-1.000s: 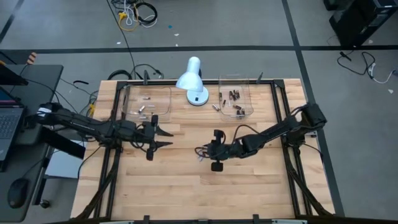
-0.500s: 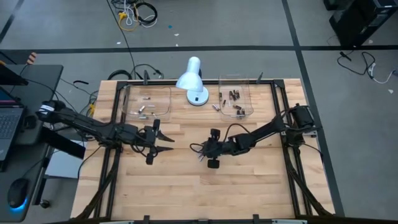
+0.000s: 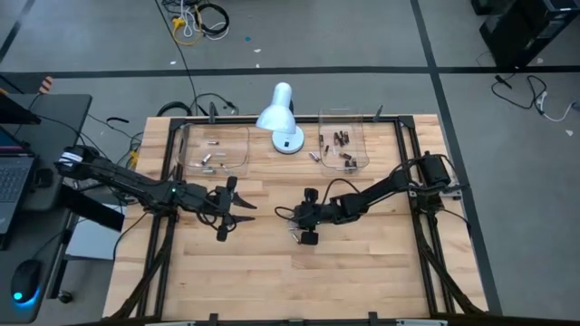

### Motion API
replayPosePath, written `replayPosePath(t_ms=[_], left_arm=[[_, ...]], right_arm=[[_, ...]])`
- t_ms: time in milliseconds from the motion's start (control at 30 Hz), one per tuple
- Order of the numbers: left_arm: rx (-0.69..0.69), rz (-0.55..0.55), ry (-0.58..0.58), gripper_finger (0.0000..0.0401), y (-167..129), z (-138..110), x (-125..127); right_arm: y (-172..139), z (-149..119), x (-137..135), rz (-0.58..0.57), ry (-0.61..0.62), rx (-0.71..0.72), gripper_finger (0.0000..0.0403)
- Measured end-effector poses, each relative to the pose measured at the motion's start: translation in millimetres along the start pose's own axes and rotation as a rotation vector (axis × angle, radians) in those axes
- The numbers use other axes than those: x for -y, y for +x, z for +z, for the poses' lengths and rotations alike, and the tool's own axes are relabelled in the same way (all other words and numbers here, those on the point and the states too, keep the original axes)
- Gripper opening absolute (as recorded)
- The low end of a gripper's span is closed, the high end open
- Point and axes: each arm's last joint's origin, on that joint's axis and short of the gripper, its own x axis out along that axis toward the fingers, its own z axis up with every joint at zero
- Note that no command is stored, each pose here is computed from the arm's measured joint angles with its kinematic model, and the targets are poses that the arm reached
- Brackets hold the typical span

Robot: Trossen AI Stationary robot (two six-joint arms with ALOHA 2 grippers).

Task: Sort batteries
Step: Put the silver battery in the transparent bin

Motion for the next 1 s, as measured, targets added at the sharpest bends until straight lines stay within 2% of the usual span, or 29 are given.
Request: replayPosePath(t_ms=[133,333,600,1000], left_arm=[[0.001,0.0,0.0,0.0147,-0.1,0.1,0.0],[-0.018,0.004,0.035,0.0147,2.7,-2.9,0.3],[-0.07,0.004,0.064,0.0147,19.3,-16.3,2.7],[-0.039,0.121,0.063,0.0147,35.0,-23.5,1.3]], right_arm=[[0.5,-0.3,1.8,0.018,0.004,-0.009,0.0107],[0.8,-0.7,2.4,0.043,0.001,-0.017,0.0017],[-2.8,6.8,1.1,0.001,-0.02,0.069,0.0007],[-52.6,57.4,-31.4,-0.04,-0.103,0.514,0.0005]])
